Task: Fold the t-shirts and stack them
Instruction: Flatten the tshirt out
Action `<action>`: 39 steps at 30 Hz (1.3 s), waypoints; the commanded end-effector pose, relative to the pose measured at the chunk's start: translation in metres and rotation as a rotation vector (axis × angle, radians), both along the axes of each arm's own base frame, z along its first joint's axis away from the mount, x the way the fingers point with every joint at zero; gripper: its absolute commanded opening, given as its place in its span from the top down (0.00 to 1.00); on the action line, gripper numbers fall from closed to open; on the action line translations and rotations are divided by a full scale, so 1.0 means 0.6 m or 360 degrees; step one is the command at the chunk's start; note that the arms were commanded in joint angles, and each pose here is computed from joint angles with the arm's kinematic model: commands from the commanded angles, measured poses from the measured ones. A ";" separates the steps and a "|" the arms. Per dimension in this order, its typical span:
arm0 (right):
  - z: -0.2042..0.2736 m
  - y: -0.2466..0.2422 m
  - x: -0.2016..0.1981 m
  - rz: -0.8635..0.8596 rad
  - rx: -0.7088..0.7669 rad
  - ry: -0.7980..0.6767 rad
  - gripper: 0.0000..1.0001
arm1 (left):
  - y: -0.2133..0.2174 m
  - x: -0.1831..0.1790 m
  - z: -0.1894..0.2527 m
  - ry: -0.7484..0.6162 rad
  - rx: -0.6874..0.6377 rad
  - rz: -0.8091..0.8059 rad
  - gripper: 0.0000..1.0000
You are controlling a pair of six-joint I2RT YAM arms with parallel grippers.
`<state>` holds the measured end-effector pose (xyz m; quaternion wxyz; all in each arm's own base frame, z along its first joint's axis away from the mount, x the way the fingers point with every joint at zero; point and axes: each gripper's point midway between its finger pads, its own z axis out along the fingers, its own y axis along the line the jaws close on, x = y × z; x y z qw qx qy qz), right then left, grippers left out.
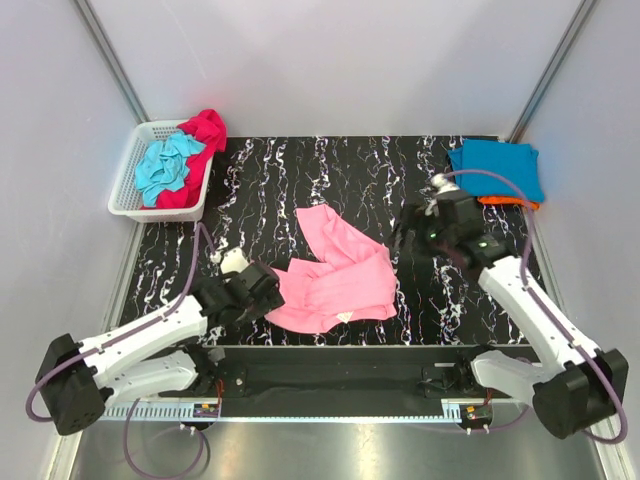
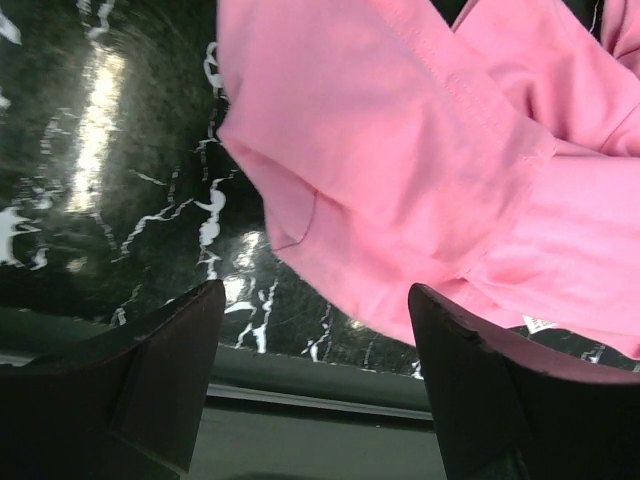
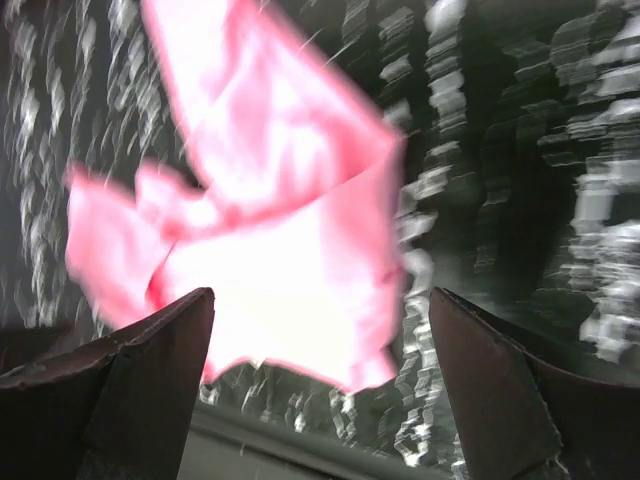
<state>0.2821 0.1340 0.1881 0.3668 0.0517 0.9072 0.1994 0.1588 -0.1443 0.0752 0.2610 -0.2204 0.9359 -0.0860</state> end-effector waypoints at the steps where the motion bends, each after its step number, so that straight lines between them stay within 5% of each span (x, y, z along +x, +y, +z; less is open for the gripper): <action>1: -0.018 0.096 -0.030 0.0334 0.0099 0.0034 0.05 | -0.064 0.033 0.020 -0.0029 -0.0325 -0.0089 0.22; 17: -0.121 0.308 -0.147 0.0926 0.0134 0.0289 0.23 | -0.047 0.099 0.004 0.0035 -0.0625 -0.0038 0.22; 20: -0.145 0.342 -0.148 0.0986 0.0166 0.0315 0.34 | -0.028 0.105 0.003 0.0030 -0.0660 0.0006 0.22; 39: -0.190 0.463 -0.085 0.1053 0.0268 0.0248 0.37 | 0.028 0.113 0.000 0.0015 -0.0735 0.0084 0.22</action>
